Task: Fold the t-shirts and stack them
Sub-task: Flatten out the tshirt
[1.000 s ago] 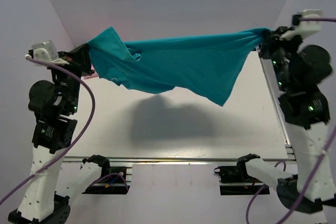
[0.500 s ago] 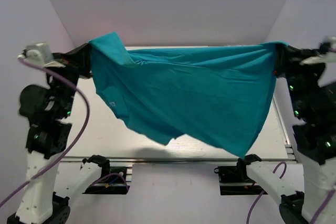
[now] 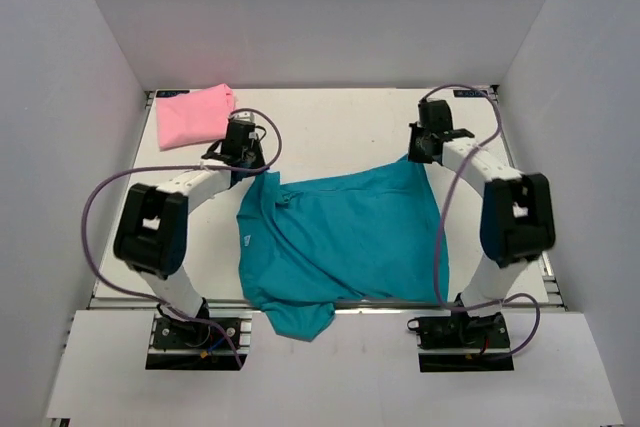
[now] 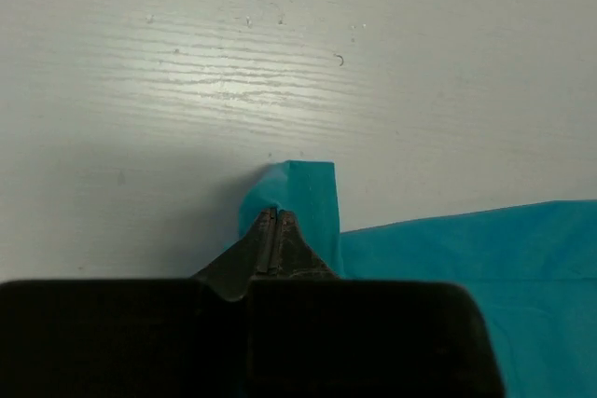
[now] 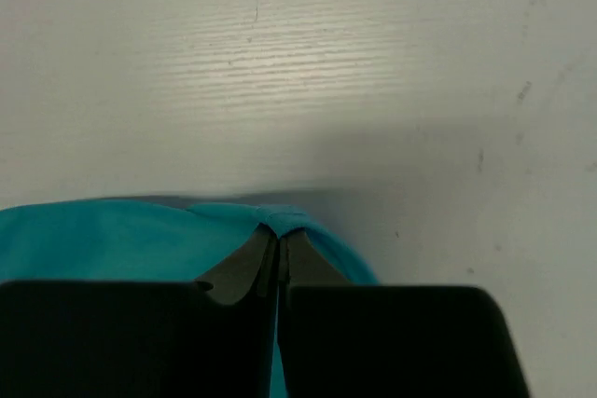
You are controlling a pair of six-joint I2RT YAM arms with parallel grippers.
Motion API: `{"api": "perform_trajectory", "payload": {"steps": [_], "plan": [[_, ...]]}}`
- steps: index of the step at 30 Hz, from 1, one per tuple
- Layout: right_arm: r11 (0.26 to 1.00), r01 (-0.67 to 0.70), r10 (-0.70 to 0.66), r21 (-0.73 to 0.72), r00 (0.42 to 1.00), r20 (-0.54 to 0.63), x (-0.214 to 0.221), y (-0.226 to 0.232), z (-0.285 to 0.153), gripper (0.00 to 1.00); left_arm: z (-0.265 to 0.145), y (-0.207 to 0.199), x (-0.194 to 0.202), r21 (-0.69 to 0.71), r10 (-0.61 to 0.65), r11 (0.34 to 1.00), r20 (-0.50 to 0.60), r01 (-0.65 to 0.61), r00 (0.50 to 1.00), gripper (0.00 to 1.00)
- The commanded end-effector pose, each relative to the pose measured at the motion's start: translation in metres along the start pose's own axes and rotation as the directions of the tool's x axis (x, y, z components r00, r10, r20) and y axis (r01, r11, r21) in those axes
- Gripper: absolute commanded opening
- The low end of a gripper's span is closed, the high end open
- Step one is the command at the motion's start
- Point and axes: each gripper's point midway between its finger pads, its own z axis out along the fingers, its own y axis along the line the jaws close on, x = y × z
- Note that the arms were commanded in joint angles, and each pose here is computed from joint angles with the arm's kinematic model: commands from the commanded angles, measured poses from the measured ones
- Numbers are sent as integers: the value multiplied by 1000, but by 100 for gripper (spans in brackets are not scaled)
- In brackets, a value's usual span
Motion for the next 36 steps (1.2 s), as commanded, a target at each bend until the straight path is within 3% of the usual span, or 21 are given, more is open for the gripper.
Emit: {"api": "perform_trajectory", "payload": {"steps": [1, 2, 4, 5, 7, 10, 14, 16, 22, 36], "plan": [[996, -68, 73, -64, 994, 85, -57, 13, 14, 3, 11, -22, -54, 76, -50, 996, 103, 43, 993, 0], [994, -70, 72, -79, 997, 25, -44, 14, 30, 18, 18, -24, -53, 83, -40, 996, 90, 32, 995, 0], [990, -65, 64, -126, 998, -13, -47, 19, 43, 41, 36, -21, -50, 72, -30, 997, 60, 26, 998, 0], [989, -69, 69, -132, 998, -10, -53, 19, 45, 58, 39, -21, -49, 70, -30, 997, 56, 26, 998, 0], [984, -79, 74, -158, 997, -35, -52, 21, 50, 74, 46, -21, -45, 74, -14, 997, 40, 11, 999, 0], [981, -84, 78, -174, 996, -41, -55, 14, 50, 84, 49, -20, -50, 80, 1, 997, 46, -5, 999, 0], [982, -79, 67, -172, 995, -72, -48, 7, 41, 85, 50, -24, -50, 100, 11, 995, 40, -15, 999, 0], [982, -86, 65, -168, 990, -128, -27, 2, 36, 90, 50, -25, -47, 105, 12, 994, 28, -15, 1000, 0], [969, -119, 76, -218, 978, -195, 10, 0, 22, 90, 49, -20, -41, 92, 22, 996, 19, -24, 1000, 0], [976, -127, 76, -179, 961, -264, 42, -11, 48, 87, 69, -2, -14, 14, 29, 1000, -65, -28, 997, 0]]}}
